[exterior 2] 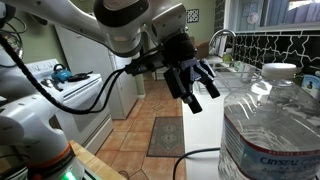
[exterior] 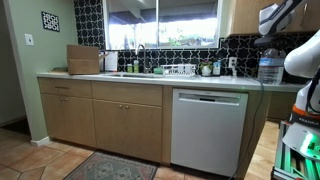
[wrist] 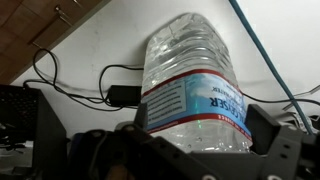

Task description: Push the water bottle forward

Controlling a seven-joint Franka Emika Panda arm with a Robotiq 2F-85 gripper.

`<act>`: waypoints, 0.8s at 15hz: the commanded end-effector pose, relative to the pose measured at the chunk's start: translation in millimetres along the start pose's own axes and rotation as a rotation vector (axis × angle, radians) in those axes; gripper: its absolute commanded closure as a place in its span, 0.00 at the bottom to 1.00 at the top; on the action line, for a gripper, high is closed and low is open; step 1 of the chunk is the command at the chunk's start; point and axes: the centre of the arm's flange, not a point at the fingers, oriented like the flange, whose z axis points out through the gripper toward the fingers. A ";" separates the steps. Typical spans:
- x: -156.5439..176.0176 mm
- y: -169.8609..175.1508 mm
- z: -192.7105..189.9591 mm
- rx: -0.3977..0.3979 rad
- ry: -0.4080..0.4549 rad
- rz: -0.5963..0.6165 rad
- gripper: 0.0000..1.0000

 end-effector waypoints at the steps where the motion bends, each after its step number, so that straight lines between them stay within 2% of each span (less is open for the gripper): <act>1: 0.4 -0.8 -1.3 0.002 0.002 -0.001 0.00; 4: -0.7 -0.4 -1.1 0.008 0.029 -0.018 0.00; 5: -0.9 0.2 4.0 -0.019 0.051 -0.048 0.00; 7: -1.0 4.9 13.1 -0.014 0.059 -0.145 0.00; 10: 2.4 16.3 29.9 0.041 0.055 -0.300 0.00; 12: 6.1 22.4 42.2 0.077 0.062 -0.359 0.00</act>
